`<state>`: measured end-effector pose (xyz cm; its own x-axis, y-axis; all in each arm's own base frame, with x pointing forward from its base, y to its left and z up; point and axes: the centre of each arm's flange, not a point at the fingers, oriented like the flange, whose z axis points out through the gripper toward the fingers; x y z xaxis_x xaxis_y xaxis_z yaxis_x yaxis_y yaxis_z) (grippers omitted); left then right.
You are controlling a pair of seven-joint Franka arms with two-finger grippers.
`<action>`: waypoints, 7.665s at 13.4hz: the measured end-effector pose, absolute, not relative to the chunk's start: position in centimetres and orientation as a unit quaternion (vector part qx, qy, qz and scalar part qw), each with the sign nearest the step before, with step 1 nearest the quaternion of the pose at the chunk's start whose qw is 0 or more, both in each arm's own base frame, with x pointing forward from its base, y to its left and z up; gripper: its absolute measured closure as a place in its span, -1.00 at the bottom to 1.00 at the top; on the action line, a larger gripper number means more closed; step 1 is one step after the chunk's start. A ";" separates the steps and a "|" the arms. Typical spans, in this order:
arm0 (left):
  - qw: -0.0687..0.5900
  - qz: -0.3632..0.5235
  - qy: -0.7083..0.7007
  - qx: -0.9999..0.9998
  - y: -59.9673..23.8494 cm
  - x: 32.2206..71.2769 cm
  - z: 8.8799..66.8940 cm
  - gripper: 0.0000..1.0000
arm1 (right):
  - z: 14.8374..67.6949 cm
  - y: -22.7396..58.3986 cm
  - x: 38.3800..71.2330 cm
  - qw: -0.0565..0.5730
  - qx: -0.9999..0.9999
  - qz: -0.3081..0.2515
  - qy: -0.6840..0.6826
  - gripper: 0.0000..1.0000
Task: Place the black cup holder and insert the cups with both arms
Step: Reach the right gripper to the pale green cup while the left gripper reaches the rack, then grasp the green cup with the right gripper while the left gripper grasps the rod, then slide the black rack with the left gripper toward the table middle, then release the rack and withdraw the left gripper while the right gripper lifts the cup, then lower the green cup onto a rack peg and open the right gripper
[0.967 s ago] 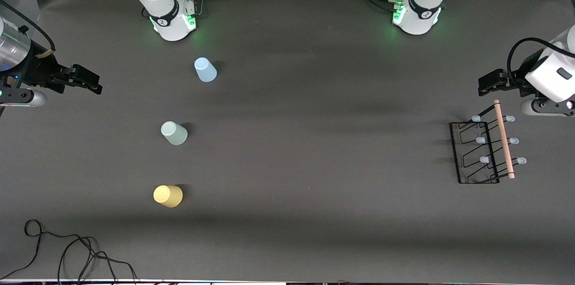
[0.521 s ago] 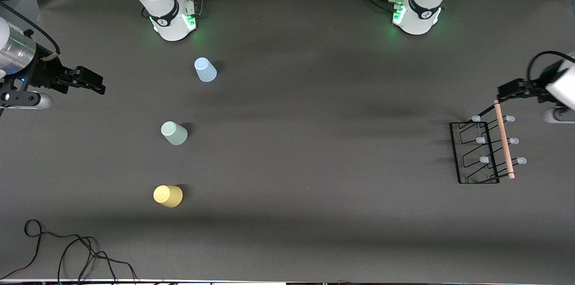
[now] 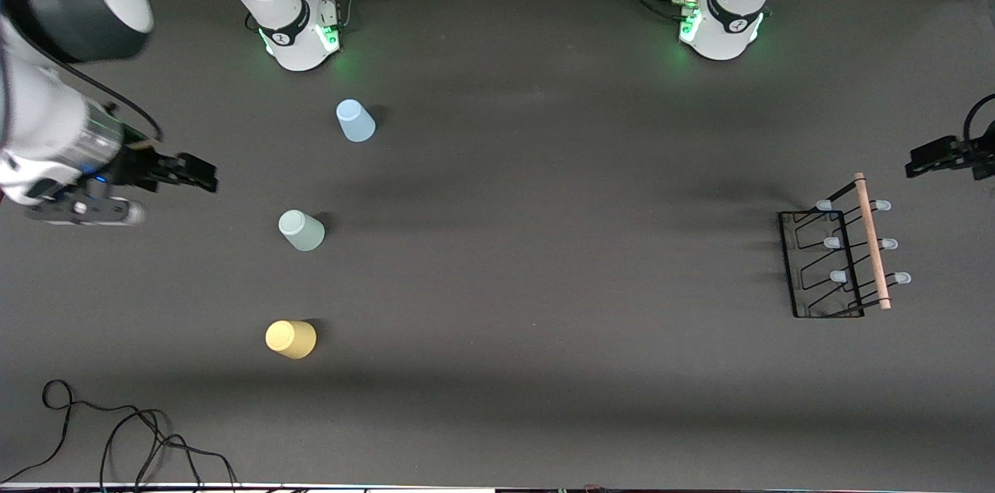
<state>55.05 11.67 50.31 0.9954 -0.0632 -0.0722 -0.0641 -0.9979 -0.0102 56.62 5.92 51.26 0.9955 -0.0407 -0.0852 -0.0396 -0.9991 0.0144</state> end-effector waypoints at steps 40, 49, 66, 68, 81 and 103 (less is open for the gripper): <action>-0.019 0.049 0.003 -0.999 -10.0 59.5 50.6 0.67 | 21.8 8.1 52.3 0.042 0.996 -0.079 0.027 -0.36; -0.047 0.028 -0.044 -0.997 -43.8 52.1 47.1 0.67 | 34.3 13.1 57.3 -0.011 0.992 -0.118 -0.039 -0.36; -0.045 -0.017 -0.036 -0.998 -55.7 47.6 35.8 -0.37 | 42.5 19.2 58.4 -0.016 0.992 -0.114 -0.045 -0.36; -0.040 -0.019 -0.047 -0.998 -53.5 49.6 37.2 -0.81 | 43.2 19.7 57.9 -0.013 0.991 -0.119 -0.056 -0.36; -0.052 0.087 0.019 -0.995 -7.8 59.4 51.3 -1.00 | 40.7 40.7 47.5 0.003 0.990 -0.120 -0.079 -0.36; 0.003 0.040 0.036 -0.999 -2.4 55.5 59.3 -1.00 | 37.7 29.7 56.7 0.001 0.995 -0.077 -0.060 -1.00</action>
<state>55.45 -2.35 59.30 0.9943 -0.0711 -0.0799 -0.0715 -0.9974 -0.0023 56.70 29.71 37.68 0.9809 -0.1199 -0.1534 -0.1195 -0.9928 0.0117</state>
